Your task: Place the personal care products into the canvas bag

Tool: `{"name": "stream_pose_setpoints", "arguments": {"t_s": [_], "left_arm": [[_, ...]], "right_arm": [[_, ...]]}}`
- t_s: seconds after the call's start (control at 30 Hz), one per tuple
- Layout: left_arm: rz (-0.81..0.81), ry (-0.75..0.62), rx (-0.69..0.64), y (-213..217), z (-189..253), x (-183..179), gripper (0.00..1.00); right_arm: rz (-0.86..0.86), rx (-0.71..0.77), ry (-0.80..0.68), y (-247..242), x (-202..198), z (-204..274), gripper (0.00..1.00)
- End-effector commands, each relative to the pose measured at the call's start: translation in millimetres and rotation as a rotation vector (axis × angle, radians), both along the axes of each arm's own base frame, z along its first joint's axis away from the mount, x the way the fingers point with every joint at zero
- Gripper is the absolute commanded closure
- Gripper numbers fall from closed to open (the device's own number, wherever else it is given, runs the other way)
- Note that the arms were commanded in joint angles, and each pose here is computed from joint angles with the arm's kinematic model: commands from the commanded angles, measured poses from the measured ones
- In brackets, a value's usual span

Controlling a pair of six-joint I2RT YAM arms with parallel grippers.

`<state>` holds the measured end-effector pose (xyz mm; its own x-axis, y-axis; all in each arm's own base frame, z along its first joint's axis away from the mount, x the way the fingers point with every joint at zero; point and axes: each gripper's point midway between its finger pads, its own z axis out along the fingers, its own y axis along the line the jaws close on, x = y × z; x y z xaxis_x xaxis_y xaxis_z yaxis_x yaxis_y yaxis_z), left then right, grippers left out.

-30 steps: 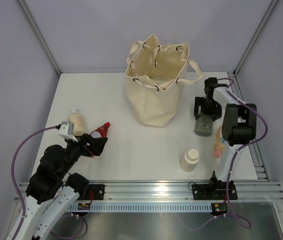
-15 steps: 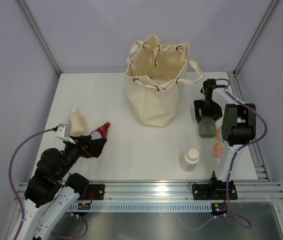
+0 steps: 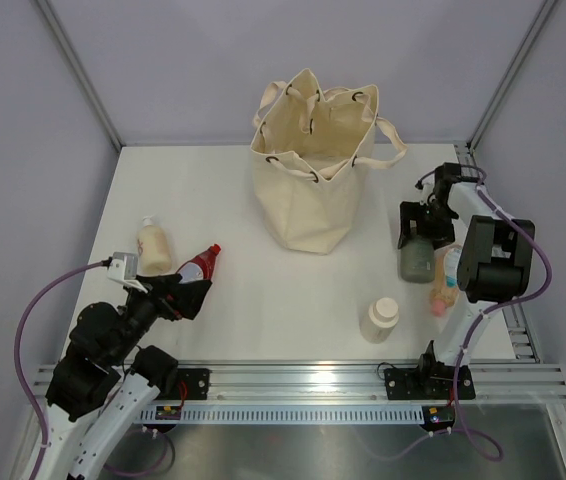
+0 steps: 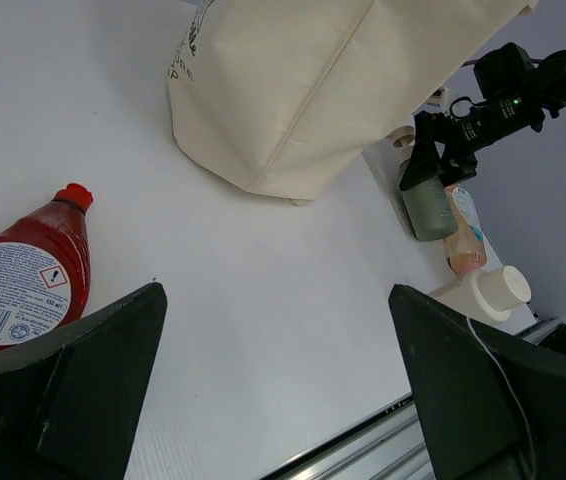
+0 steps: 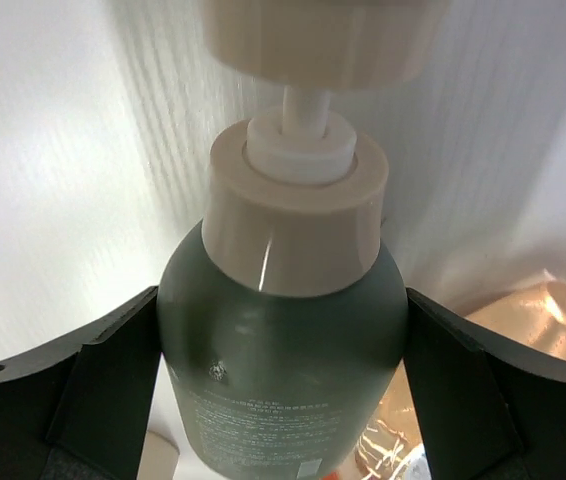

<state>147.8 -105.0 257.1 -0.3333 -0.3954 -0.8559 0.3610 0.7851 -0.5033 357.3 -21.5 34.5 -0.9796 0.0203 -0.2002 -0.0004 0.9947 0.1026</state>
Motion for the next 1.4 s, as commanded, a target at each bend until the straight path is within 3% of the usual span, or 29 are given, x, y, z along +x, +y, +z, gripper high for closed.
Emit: {"name": "stream_pose_setpoints", "arguments": {"t_s": [0.0,0.2,0.53,1.0,1.13,1.2,1.23,1.37], "left_arm": [[-0.014,-0.044,-0.018,0,14,-4,0.01],[-0.022,-0.045,-0.033,-3,15,-2,0.01],[-0.026,-0.037,-0.046,-5,15,-4,0.01],[-0.032,-0.026,-0.022,-8,19,3,0.01],[-0.032,-0.020,-0.019,-11,18,7,0.01],[-0.031,-0.018,-0.020,-12,19,10,0.01],[-0.032,-0.014,-0.021,-13,18,11,0.01],[-0.028,-0.005,-0.019,-15,16,15,0.01]], "right_arm": [[0.068,0.141,-0.204,20,8,70,1.00],[0.075,0.250,-0.323,35,6,112,1.00],[0.037,0.325,-0.427,38,12,132,1.00],[0.161,0.395,-0.862,61,-1,354,1.00],[0.238,0.406,-1.046,71,-2,435,1.00],[0.250,0.449,-1.056,80,7,451,1.00],[0.291,0.435,-1.148,86,0,486,1.00],[0.384,0.449,-1.255,122,23,515,1.00]]}}
